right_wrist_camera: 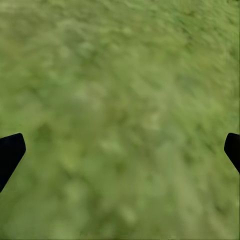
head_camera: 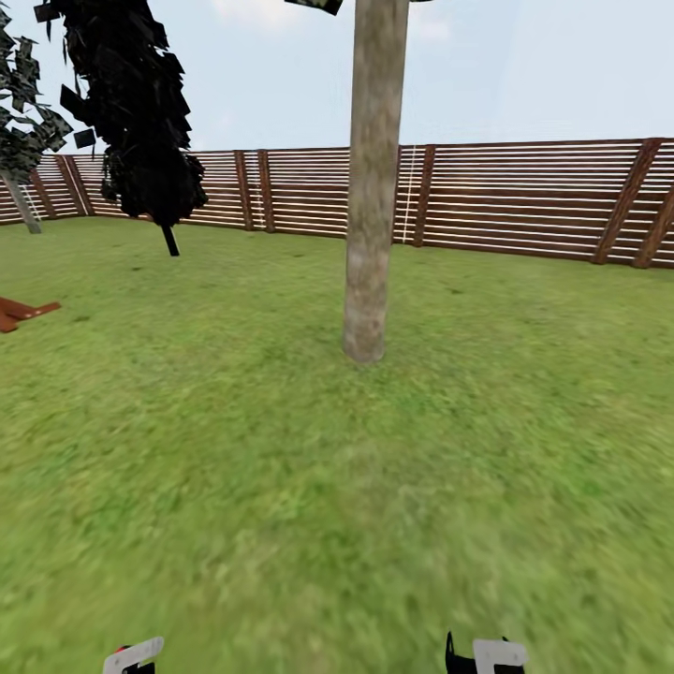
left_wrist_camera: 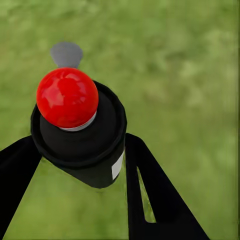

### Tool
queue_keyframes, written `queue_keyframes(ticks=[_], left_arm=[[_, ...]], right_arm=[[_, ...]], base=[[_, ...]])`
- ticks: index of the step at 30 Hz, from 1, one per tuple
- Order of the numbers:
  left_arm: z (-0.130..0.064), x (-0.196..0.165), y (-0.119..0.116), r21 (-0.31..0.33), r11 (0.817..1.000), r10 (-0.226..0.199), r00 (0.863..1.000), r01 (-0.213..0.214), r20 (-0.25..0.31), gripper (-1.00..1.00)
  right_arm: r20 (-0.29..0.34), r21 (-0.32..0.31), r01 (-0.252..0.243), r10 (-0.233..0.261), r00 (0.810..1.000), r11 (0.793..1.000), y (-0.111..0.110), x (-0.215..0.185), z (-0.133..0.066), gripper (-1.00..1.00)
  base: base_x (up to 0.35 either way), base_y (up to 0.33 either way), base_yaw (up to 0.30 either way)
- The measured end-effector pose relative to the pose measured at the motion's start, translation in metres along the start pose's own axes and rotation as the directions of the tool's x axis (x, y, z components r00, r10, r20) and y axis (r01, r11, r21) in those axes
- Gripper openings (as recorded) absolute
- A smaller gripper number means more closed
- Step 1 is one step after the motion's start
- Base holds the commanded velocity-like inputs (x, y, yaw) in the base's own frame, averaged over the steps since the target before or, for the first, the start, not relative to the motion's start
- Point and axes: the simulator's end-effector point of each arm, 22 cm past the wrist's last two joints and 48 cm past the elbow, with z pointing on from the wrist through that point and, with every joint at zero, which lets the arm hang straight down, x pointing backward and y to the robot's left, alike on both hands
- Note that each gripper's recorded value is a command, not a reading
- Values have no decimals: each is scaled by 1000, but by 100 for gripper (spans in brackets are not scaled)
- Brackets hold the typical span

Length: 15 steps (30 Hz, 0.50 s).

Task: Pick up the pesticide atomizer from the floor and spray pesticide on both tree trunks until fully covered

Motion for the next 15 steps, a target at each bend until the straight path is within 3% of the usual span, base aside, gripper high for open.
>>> queue_keyframes(ticks=[15], left_arm=[[0,1,0,0,1000,0,1000,0,-2,-100]], right_arm=[[0,0,0,0,1000,1000,0,0,0,100]], base=[[338,0,0]])
